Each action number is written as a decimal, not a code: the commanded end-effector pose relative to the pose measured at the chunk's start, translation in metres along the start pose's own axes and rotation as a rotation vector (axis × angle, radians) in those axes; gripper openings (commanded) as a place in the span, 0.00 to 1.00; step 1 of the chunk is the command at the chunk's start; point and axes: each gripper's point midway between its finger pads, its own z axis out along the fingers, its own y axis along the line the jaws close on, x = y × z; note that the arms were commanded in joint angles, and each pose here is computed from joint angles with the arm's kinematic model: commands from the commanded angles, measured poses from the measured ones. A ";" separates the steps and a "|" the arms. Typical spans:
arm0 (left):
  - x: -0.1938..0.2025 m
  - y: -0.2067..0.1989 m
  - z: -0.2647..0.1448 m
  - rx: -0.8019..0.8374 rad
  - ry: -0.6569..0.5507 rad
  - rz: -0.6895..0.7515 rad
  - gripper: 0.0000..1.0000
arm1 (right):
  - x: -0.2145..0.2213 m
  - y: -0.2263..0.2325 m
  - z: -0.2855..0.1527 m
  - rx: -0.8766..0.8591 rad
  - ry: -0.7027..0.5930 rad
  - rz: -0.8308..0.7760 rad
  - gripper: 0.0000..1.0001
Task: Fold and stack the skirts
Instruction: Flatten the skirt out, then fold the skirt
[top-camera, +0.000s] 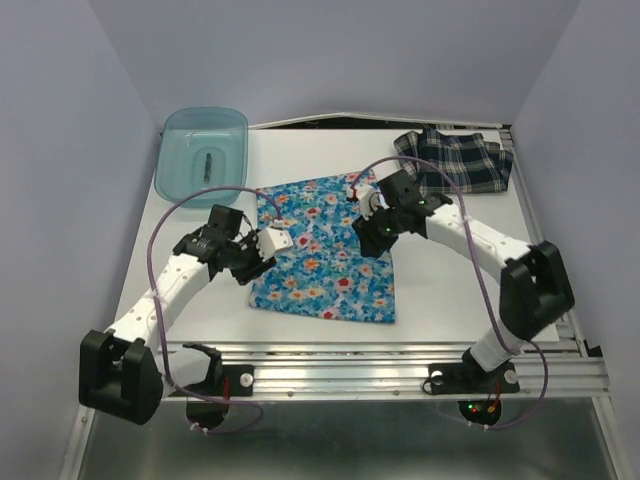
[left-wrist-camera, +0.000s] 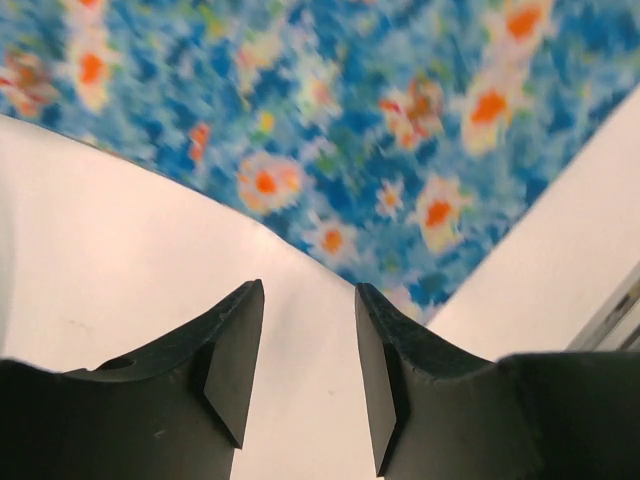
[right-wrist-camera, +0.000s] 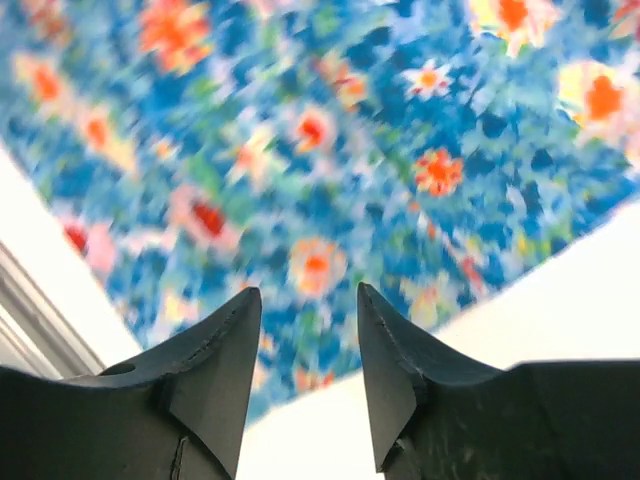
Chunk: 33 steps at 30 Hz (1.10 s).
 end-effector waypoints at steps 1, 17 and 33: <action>0.047 -0.030 -0.006 0.074 0.102 0.213 0.53 | 0.047 0.048 -0.042 -0.019 0.120 -0.286 0.50; 0.078 -0.062 0.016 0.111 0.128 0.421 0.52 | 0.159 0.112 -0.015 -0.009 0.370 -0.719 0.49; 0.075 -0.059 0.012 0.065 0.097 0.441 0.52 | 0.133 0.089 -0.011 0.224 0.264 -0.702 0.43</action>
